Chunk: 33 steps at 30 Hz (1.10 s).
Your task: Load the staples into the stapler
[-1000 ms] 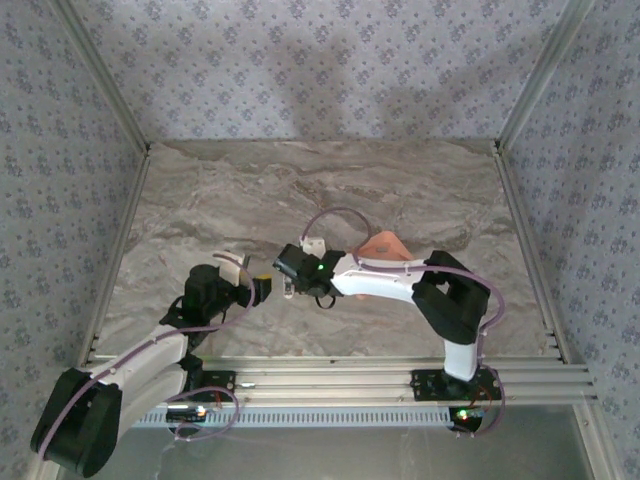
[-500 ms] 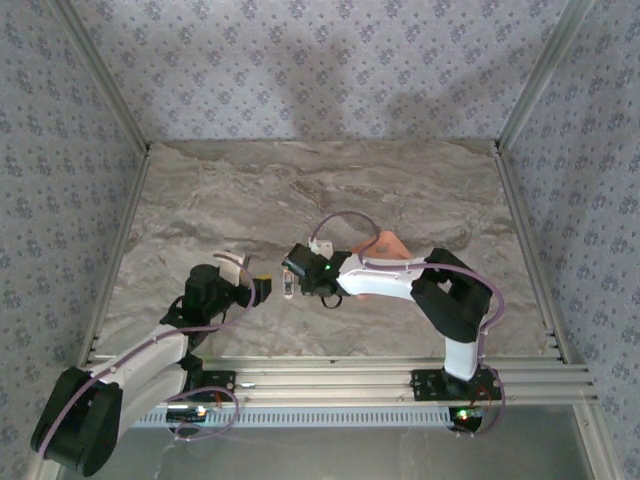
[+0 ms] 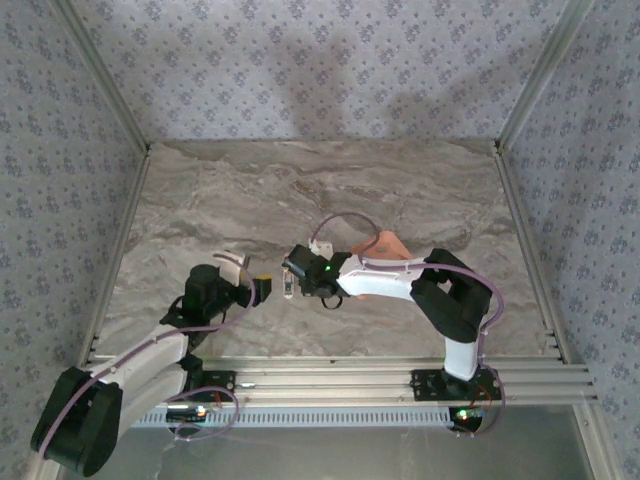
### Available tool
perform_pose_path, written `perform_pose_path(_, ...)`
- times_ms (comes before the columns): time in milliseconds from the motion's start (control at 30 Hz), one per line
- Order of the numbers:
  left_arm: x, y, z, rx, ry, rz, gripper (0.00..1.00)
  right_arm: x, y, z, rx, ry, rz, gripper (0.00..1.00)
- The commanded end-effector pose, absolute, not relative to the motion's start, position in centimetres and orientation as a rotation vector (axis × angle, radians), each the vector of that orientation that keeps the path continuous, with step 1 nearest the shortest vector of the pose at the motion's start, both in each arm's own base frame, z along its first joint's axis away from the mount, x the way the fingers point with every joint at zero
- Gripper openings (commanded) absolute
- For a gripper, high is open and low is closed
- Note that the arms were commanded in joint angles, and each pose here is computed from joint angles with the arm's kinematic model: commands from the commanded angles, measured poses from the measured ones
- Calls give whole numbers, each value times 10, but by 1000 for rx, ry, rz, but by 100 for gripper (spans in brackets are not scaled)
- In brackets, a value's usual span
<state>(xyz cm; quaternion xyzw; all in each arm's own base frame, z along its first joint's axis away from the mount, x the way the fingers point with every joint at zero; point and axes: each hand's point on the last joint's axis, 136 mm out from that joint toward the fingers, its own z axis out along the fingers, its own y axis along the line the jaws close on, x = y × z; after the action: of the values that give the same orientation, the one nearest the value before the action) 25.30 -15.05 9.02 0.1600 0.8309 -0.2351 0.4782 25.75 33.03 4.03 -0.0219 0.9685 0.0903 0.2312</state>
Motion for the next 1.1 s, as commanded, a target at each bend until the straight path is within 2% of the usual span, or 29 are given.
perform_pose_path(0,259,-152,107,399,1970,-556,78,259,328,53,-73,2626,262,22)
perform_pose_path(633,257,-141,114,367,1938,-506,80,259,320,100,-231,2524,293,25)
perform_pose_path(1067,254,-144,113,389,1941,-524,82,267,298,122,-194,2522,331,27)
